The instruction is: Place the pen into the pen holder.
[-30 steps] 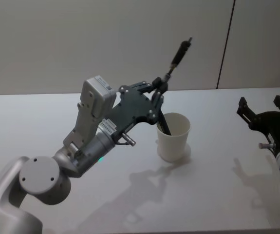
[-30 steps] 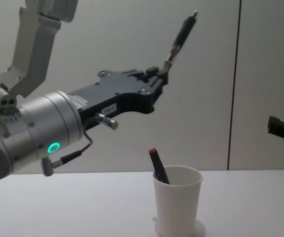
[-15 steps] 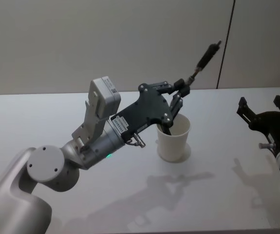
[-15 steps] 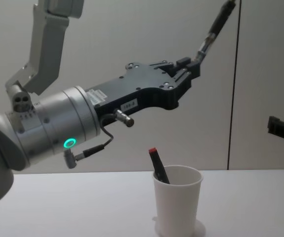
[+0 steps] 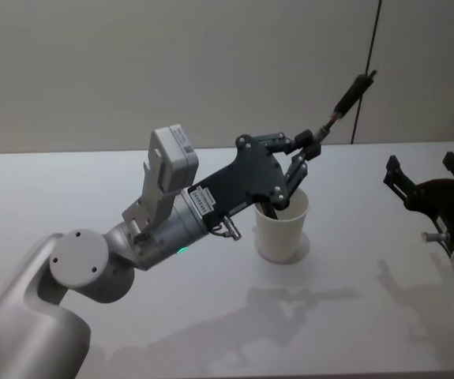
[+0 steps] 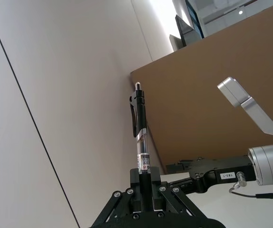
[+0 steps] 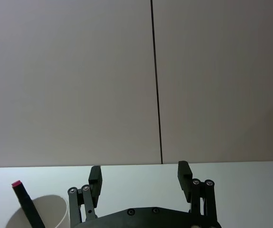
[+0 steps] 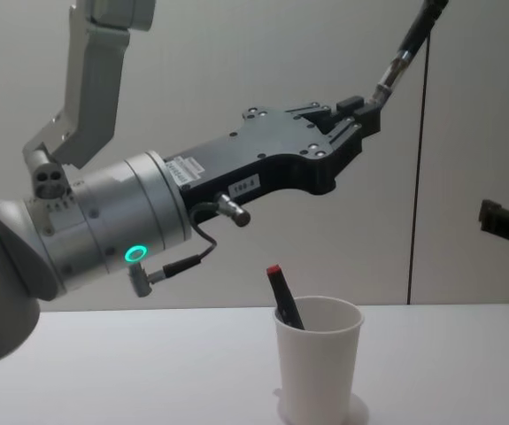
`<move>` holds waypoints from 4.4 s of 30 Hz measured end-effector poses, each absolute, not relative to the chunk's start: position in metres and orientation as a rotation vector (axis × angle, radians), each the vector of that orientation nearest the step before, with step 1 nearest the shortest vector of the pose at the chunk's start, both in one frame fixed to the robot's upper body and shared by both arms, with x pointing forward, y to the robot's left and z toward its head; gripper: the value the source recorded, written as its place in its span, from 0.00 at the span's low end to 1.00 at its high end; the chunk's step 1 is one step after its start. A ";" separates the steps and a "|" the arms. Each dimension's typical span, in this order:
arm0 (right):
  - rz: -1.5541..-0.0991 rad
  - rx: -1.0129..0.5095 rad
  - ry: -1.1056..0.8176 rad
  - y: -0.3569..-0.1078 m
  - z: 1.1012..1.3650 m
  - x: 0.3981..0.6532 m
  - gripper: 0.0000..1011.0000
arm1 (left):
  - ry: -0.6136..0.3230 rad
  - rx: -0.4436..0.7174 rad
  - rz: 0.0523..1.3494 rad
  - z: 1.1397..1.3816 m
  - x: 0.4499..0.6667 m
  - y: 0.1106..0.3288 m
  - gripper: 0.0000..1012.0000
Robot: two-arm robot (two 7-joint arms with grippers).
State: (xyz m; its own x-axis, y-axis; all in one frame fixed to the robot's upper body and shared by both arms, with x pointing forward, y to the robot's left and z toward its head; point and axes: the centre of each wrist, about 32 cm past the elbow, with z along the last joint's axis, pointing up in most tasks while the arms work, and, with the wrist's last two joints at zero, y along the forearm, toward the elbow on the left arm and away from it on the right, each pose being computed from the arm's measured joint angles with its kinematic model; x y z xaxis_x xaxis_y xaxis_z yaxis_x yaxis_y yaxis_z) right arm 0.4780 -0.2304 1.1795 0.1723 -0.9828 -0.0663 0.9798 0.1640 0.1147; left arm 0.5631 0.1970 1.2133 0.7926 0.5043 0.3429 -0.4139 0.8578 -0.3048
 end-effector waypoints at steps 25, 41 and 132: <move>-1.229 0.240 -0.072 -0.256 1.198 0.453 0.99 | -0.434 -0.226 0.470 1.214 0.566 0.196 0.13; -1.005 0.358 -0.086 -0.267 1.215 0.444 0.99 | -0.435 -0.227 0.467 1.214 0.567 0.196 0.13; -0.887 0.473 0.092 -0.191 1.269 0.457 0.13 | -0.435 -0.227 0.466 1.214 0.567 0.196 0.58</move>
